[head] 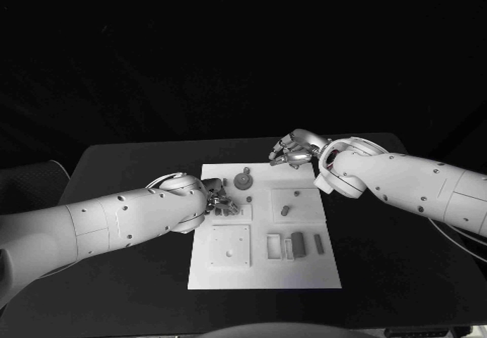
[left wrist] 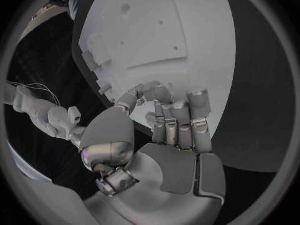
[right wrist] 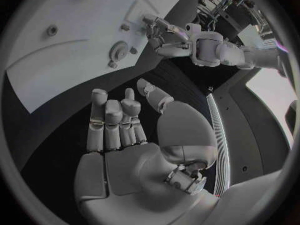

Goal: Assemble the parts on the task board

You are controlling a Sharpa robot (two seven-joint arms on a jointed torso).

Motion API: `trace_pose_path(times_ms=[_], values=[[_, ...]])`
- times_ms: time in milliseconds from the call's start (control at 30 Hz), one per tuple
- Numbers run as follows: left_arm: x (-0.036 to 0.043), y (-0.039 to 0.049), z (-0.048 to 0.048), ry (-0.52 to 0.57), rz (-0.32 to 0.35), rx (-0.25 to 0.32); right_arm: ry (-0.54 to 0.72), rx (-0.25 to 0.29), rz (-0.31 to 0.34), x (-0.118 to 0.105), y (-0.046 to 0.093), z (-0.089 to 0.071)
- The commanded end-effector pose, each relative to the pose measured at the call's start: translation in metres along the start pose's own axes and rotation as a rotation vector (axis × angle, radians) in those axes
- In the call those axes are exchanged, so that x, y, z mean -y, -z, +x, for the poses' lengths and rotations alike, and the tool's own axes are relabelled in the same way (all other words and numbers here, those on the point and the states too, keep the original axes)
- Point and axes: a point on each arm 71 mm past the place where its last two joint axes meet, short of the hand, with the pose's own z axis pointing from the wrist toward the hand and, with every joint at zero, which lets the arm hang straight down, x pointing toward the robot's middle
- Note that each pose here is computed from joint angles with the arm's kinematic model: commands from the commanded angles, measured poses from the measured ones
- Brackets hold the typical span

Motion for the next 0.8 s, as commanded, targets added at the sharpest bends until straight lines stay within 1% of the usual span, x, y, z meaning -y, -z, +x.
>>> trace_pose_path(times_ms=[33,333,800], values=[[0.0005,0.0002,0.0006,0.000,0.005,-0.006,0.001,-0.011,-0.009,-0.0009,0.0000,0.0011],[0.0003,0.0000,0.0003,0.019,0.009,-0.004,0.001,-0.011,-0.009,-0.0008,0.0001,0.0010],[0.0021,0.0001,0.0002,0.042,0.019,0.004,0.001,-0.011,-0.009,-0.0008,-0.0001,0.0010]])
